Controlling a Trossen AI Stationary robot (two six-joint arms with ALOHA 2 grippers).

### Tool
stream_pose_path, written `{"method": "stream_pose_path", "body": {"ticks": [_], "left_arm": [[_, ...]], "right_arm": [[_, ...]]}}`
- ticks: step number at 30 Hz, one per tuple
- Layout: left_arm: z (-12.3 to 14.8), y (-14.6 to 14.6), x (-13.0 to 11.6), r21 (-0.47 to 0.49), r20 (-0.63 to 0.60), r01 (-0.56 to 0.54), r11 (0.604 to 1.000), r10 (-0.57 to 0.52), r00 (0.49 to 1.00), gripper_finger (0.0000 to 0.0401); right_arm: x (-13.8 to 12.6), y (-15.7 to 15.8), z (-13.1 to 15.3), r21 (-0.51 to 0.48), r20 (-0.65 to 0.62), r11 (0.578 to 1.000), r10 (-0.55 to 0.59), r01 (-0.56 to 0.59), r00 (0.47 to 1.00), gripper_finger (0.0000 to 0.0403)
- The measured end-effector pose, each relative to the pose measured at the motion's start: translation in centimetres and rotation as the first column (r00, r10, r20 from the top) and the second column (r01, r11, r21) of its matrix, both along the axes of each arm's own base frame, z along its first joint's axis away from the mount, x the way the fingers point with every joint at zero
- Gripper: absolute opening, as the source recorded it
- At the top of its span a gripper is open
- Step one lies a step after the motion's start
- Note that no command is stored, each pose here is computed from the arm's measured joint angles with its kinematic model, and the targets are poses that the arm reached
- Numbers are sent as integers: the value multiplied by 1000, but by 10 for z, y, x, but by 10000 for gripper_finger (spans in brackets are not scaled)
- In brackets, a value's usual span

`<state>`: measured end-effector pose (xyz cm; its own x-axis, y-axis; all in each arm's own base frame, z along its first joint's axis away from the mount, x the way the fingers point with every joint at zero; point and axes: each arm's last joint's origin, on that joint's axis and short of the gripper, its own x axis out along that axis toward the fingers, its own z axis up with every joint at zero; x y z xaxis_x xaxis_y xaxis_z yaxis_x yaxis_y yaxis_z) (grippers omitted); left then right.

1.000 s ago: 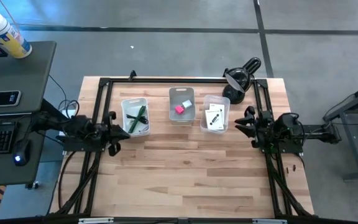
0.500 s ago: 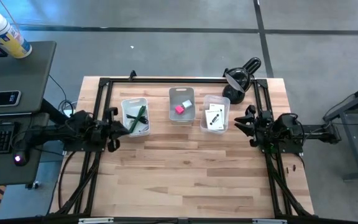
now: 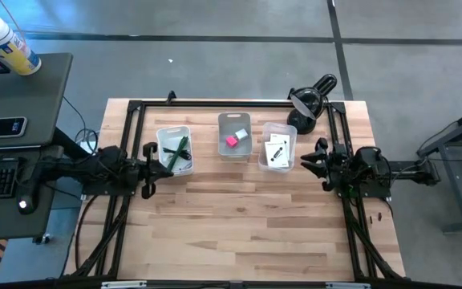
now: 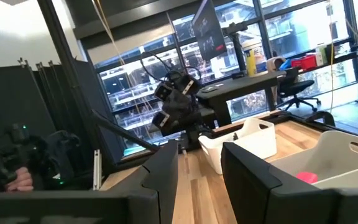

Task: Pick and place items into bin
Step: Return to Home Position

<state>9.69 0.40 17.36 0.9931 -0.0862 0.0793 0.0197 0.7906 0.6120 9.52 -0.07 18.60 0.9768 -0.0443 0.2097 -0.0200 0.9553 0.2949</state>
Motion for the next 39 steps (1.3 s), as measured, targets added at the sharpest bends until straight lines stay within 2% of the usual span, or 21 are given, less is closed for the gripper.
{"method": "stream_pose_path", "body": {"ticks": [5, 10, 19, 22, 27, 33, 39], "left_arm": [[-4, -9, 0, 12, -43, 73, 997, -72, 996, 3], [-7, -8, 1, 52, -68, -43, 998, 47, 997, 3], [-7, -5, 1, 105, -67, -69, 992, 76, 995, 3], [-7, -5, 1, 100, -67, -70, 992, 77, 995, 3], [-7, -5, 1, 63, -71, -71, 996, 75, 995, 3], [-7, -5, 1, 18, -74, -73, 997, 74, 994, 3], [-7, -5, 1, 19, -74, -73, 997, 74, 994, 3]], "right_arm": [[0, 0, 0, -4, 0, 1000, -3, 3, 1000, 114], [0, 0, 0, -2, -2, 1000, -13, 13, 1000, 114], [1, 0, -7, -7, -77, 1000, -6, 6, 997, 114], [2, 0, -11, -19, -116, 1000, -19, 17, 993, 114], [1, -1, -9, -61, -99, 997, -44, 38, 994, 114], [2, 0, -13, -76, -133, 997, -15, 5, 991, 114], [2, 0, -16, -77, -167, 997, -8, -5, 986, 114]]}}
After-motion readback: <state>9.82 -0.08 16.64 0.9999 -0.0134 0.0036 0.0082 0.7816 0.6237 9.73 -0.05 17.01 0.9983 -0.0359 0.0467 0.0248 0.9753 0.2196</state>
